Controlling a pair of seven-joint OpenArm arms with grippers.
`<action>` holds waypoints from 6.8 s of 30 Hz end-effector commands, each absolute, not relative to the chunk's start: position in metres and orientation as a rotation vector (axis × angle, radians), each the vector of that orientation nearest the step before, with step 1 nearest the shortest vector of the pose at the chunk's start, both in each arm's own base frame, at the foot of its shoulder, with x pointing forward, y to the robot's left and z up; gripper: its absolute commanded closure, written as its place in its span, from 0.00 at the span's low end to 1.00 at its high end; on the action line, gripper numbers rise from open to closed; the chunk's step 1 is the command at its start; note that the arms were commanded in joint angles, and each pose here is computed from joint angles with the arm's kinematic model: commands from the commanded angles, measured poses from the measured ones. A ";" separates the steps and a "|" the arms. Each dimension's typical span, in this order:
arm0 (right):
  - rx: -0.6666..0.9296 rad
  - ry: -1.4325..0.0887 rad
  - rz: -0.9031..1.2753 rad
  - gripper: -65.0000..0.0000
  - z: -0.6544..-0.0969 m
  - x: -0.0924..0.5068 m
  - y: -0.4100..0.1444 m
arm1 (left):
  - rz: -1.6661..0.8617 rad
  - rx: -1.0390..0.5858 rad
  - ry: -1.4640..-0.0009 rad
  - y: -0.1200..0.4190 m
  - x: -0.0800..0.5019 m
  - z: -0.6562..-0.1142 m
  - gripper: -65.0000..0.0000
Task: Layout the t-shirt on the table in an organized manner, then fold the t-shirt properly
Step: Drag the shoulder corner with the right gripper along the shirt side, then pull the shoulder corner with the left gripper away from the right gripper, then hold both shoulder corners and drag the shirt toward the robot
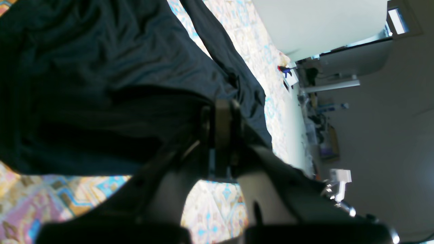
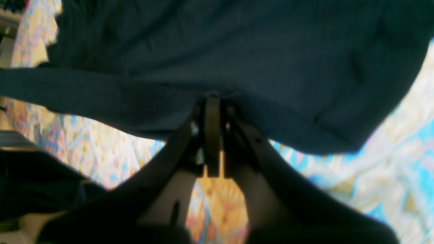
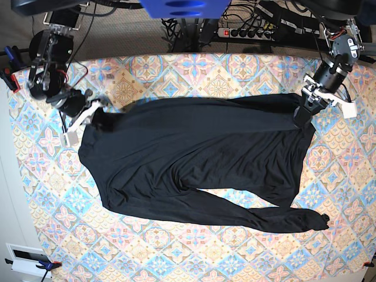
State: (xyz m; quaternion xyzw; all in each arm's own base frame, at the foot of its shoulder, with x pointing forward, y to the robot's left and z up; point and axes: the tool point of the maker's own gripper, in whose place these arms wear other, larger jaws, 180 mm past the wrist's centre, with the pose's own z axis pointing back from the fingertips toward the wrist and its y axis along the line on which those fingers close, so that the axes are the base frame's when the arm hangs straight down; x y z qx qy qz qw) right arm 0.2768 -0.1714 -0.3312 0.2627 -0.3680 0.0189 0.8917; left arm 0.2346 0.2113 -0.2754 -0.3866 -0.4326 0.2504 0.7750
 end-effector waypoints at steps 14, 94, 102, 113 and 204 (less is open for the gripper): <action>0.649 -0.731 0.105 1.00 -0.338 0.316 -0.135 | 0.462 -0.691 -1.007 0.228 0.248 -0.270 1.00; 0.286 -0.812 0.008 0.37 -0.339 0.284 -0.222 | 0.809 -0.287 -0.820 0.338 0.221 -0.401 0.47; 0.310 -0.812 -0.004 0.37 -0.342 0.283 -0.213 | 0.783 -0.232 -0.802 0.344 0.216 -0.404 0.47; 0.312 -0.811 -0.004 0.37 -0.342 0.283 -0.212 | 0.737 -0.238 -0.824 0.334 0.242 -0.398 0.47; 0.787 -0.606 -0.545 0.87 -0.439 0.285 -0.208 | 0.835 -0.282 -0.601 0.307 0.135 -0.448 0.62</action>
